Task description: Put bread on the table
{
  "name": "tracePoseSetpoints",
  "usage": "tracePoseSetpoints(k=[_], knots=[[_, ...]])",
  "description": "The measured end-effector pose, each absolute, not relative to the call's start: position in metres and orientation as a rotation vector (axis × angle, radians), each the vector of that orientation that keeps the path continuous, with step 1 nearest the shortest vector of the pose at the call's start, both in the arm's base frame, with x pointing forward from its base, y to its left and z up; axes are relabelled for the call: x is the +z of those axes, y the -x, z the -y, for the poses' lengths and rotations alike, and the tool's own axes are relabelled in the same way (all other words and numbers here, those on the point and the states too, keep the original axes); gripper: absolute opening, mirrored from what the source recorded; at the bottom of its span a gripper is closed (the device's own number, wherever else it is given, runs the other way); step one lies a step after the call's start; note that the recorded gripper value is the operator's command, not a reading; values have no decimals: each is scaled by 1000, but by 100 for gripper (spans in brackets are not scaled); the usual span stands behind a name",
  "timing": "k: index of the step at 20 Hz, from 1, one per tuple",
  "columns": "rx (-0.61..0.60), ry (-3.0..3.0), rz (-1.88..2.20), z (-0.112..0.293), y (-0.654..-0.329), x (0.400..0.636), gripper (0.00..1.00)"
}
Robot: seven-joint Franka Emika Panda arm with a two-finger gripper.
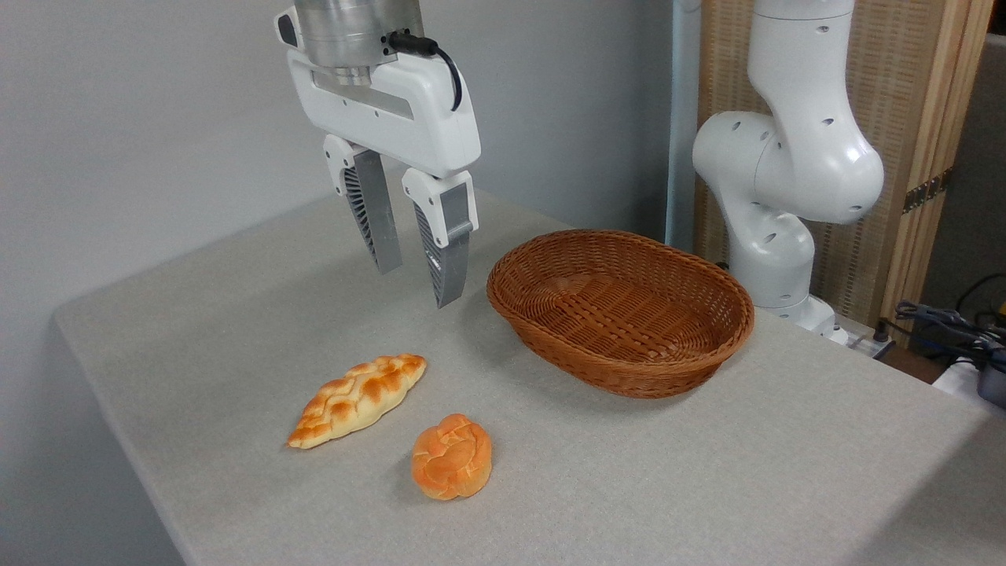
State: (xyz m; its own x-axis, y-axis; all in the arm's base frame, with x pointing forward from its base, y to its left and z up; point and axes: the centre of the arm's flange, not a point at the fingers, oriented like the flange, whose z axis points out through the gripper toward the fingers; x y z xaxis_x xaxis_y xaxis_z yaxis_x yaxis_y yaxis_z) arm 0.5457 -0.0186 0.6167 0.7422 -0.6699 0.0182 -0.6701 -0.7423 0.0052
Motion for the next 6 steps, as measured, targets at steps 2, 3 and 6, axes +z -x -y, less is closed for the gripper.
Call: tracePoseSetpoints(k=[2, 3, 6], knots=[[24, -2922, 1124, 19, -546, 617, 100], [24, -2922, 1124, 19, -546, 617, 100], [17, -2921, 1123, 18, -545, 617, 100]])
